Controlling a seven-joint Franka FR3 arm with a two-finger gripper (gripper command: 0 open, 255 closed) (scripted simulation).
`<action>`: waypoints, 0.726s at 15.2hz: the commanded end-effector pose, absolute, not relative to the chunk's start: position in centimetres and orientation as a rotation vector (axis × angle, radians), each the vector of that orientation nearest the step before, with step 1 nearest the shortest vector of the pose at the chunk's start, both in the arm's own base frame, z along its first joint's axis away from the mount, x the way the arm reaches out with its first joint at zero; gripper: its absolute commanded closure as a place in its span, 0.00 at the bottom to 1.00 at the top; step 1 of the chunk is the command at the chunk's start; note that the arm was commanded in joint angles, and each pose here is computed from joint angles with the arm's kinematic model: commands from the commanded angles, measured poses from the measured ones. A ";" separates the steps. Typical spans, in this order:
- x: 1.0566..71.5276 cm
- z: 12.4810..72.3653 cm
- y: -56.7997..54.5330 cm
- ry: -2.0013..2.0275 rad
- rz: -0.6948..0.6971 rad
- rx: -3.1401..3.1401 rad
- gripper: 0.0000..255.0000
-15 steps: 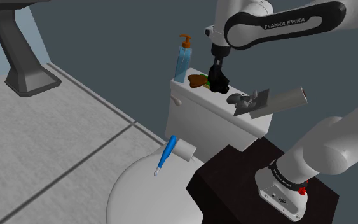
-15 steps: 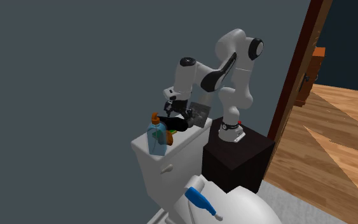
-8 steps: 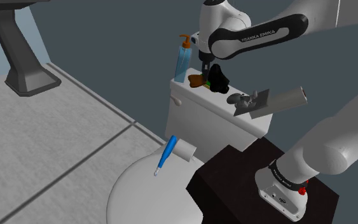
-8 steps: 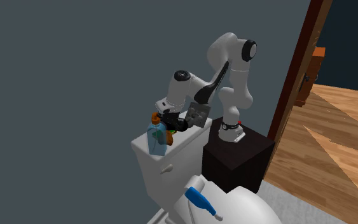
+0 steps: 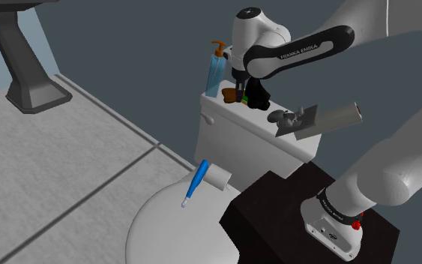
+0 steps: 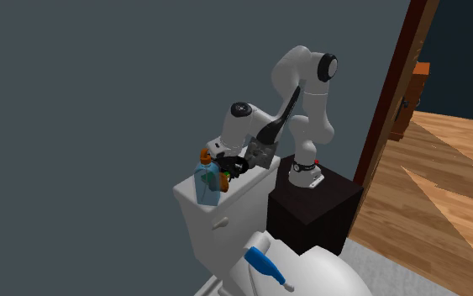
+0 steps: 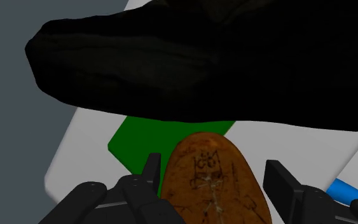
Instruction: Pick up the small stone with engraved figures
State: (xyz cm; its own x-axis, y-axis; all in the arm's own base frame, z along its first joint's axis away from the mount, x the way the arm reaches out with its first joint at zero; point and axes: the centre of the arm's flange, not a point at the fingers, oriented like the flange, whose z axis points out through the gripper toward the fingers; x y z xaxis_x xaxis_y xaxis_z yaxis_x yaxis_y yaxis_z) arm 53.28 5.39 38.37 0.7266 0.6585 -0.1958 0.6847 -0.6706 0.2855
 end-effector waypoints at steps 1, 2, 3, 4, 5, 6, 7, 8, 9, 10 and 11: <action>53.3 38.3 5.4 1.044 -0.109 2.592 1.00; 53.3 38.3 5.4 1.044 -0.109 2.592 1.00; 53.3 38.3 5.4 1.044 -0.109 2.592 1.00; 53.3 38.3 5.4 1.044 -0.109 2.592 1.00; 53.3 38.3 5.4 1.044 -0.109 2.592 1.00; 53.3 38.3 5.4 1.044 -0.109 2.592 1.00; 53.3 38.3 5.4 1.044 -0.109 2.592 1.00; 53.3 38.3 5.4 1.044 -0.109 2.592 1.00; 53.3 38.3 5.4 1.044 -0.109 2.592 1.00; 53.3 38.8 5.4 1.044 -0.109 2.592 1.00; 53.3 39.3 5.4 1.044 -0.109 2.592 1.00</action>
